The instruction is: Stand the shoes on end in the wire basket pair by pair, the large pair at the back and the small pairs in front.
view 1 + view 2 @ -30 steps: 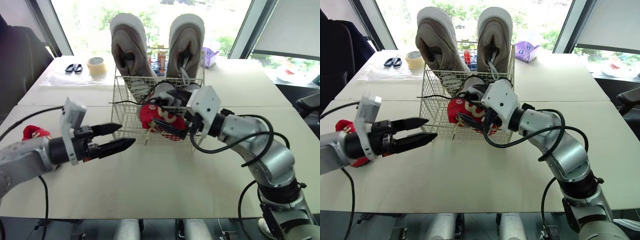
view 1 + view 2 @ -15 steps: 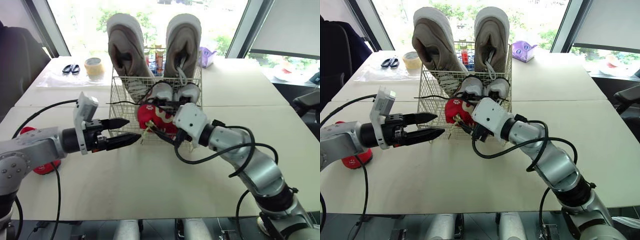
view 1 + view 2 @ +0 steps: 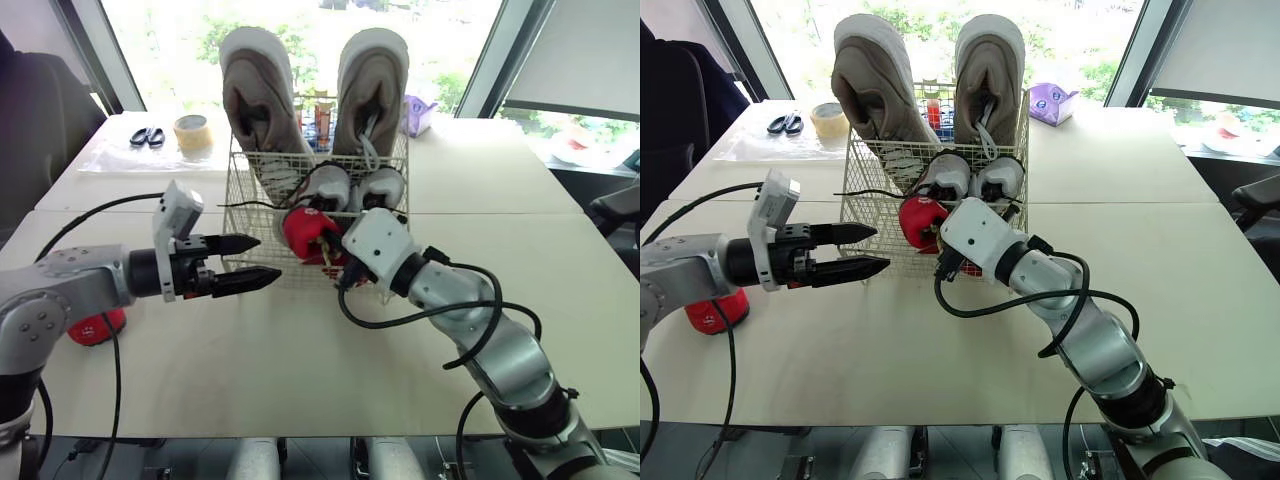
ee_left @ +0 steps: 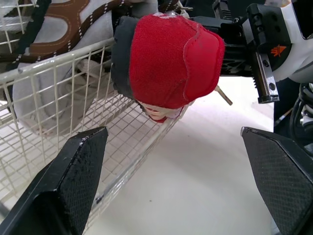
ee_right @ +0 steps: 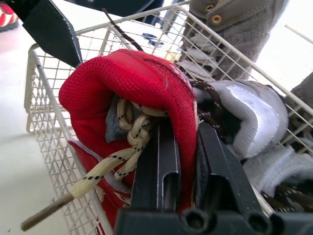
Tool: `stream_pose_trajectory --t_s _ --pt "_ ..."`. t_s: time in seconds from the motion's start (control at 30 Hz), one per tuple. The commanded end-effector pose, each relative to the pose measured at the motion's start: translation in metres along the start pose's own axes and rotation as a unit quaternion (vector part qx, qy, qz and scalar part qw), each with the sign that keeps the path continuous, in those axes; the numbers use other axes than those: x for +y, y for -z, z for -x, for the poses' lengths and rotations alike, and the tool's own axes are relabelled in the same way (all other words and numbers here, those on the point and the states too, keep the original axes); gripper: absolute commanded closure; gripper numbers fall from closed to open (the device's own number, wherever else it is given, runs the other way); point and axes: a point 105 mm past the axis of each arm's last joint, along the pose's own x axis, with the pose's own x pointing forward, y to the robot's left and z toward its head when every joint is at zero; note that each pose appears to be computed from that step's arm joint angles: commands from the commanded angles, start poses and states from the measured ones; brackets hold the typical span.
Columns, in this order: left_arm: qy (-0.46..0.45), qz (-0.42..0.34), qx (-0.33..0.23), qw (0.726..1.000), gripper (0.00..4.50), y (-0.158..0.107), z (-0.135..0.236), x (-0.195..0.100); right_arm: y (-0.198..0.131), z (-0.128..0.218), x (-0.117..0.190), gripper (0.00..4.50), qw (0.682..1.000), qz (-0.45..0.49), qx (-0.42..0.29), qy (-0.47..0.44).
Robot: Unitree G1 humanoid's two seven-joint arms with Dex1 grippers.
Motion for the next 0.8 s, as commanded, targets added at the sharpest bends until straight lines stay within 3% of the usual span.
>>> stream_pose_trajectory --t_s 0.03,0.23,0.47,0.67,0.8 --pt "0.018 -0.011 0.003 1.000 0.00 -0.001 -0.007 -0.001 -0.015 0.014 -0.016 4.27 0.997 0.005 -0.027 0.075" --pt "0.040 -0.012 0.004 0.999 0.00 -0.001 -0.017 0.002 -0.010 0.030 -0.033 4.27 0.982 -0.020 -0.026 0.184" --pt "0.063 -0.012 0.008 0.998 0.00 -0.003 -0.028 0.005 0.008 0.053 -0.037 4.27 0.944 -0.157 -0.039 0.289" --pt "0.067 -0.015 0.013 0.998 0.00 -0.006 -0.028 0.006 0.030 0.061 -0.034 4.27 0.916 -0.227 -0.020 0.331" --pt "0.069 -0.016 0.019 0.997 0.00 -0.006 -0.027 0.007 0.035 0.059 -0.026 4.27 0.918 -0.232 -0.016 0.322"
